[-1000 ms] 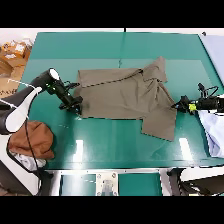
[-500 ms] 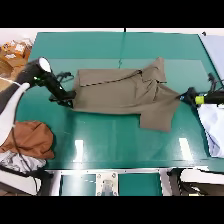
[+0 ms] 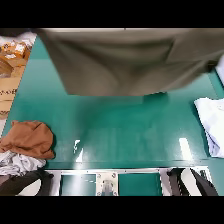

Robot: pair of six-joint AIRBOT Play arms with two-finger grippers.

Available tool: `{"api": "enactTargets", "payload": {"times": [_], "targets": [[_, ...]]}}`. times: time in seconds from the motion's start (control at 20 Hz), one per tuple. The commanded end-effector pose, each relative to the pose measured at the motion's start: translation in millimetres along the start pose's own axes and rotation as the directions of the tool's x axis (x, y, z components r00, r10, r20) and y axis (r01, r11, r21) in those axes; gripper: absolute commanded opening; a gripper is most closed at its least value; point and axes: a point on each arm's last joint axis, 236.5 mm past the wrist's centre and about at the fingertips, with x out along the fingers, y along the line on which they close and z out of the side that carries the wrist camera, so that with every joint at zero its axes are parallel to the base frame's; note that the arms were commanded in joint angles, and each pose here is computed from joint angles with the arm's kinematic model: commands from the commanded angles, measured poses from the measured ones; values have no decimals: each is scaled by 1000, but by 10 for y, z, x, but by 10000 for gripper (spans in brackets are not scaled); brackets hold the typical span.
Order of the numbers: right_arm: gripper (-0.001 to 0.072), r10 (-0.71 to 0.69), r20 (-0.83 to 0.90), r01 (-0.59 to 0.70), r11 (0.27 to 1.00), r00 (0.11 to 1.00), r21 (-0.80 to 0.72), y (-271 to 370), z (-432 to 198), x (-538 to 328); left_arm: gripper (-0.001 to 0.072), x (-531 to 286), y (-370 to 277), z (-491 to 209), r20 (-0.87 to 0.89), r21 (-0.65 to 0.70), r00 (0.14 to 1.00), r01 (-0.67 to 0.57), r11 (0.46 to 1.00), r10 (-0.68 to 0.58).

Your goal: Fold the shirts.

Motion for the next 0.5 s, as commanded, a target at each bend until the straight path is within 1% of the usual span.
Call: {"api": "enactTargets", "payload": {"times": [0.0, 0.1, 0.25, 0.35, 0.45], "targets": [[18, -18, 323, 70, 986, 946, -151, 763, 830, -705, 23, -1316, -378, 789, 406, 115, 914, -58, 992, 6], [18, -25, 342, 83, 984, 940, -156, 808, 858, -761, 23, -1460, -375, 737, 409, 126, 912, -87, 988, 28], [19, -57, 284, 82, 994, 957, -77, 502, 718, -577, 23, -1223, -197, 623, 342, 113, 937, -122, 986, 77], [18, -84, 168, 84, 996, 982, 4, 102, 402, -319, 23, -726, -30, 445, 250, 82, 965, -107, 991, 84], [19, -93, 6, 91, 986, 996, 140, -432, -140, 19, 23, -117, 154, 137, 121, 41, 989, -86, 995, 81]]}}
